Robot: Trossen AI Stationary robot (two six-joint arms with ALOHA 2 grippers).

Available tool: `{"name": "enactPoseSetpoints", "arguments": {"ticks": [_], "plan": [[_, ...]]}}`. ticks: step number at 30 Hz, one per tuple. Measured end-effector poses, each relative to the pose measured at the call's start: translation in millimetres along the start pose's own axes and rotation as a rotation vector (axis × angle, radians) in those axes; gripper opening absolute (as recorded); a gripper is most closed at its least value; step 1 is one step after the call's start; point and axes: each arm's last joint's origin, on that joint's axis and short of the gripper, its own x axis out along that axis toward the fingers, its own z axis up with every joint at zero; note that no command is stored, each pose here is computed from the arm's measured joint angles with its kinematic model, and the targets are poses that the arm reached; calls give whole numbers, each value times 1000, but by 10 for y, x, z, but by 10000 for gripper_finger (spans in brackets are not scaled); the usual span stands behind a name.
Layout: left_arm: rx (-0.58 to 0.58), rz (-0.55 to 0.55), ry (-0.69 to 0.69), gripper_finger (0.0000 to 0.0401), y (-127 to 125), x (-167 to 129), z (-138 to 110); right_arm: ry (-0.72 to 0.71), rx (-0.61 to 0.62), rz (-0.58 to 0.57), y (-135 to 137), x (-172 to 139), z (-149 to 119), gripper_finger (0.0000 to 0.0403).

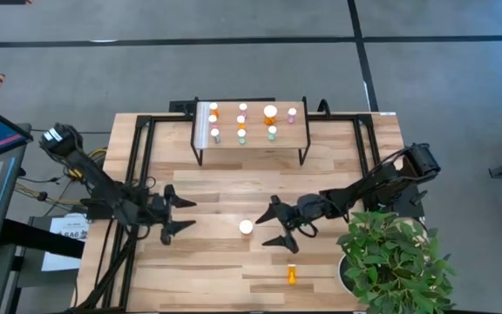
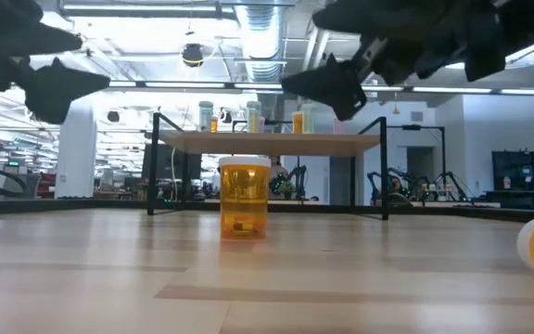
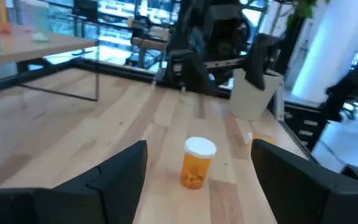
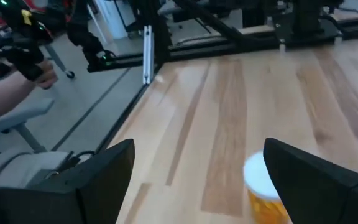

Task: Pick and place medicine bottles onto shelf by color
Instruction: Put the big orange pill bottle on the shelf

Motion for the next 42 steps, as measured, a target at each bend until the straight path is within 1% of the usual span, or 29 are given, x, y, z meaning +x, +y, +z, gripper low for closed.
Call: {"name": "enactPoseSetpoints", "arguments": {"ticks": [3,6,8,12,15,18,20,23,26,28,30,33,36,42], "plan": [[-3,-31,-16,275,2,-20,49,-3,17,16,55,19,-6,376],[23,-29,-25,275,6,-27,65,-18,20,41,129,33,26,377],[22,-24,-33,275,7,-28,77,-11,1,32,152,34,8,377],[23,-24,-33,275,7,-28,76,-37,-9,-92,120,33,10,375],[18,-23,-32,275,7,-28,75,-25,-25,-187,43,28,-4,374],[16,-23,-33,275,7,-28,76,-29,-23,-249,-31,21,5,373],[16,-23,-33,275,7,-28,75,-33,-21,-261,-70,26,6,373],[15,-23,-33,275,7,-28,76,-5,-21,-281,-140,108,-75,373],[9,-22,-33,275,8,-27,75,6,-30,-281,-169,293,-142,373],[3,-23,-34,275,7,-27,77,54,-50,-285,-192,383,-246,373],[2,-23,-33,275,7,-27,77,67,-53,-285,-212,479,-301,372],[4,-23,-32,275,8,-27,74,61,-50,-288,-237,540,-317,372],[4,-25,-30,275,8,-27,73,83,-48,-300,-283,572,-373,372],[6,-25,-29,275,8,-27,72,90,-46,-289,-285,613,-398,371]]}}
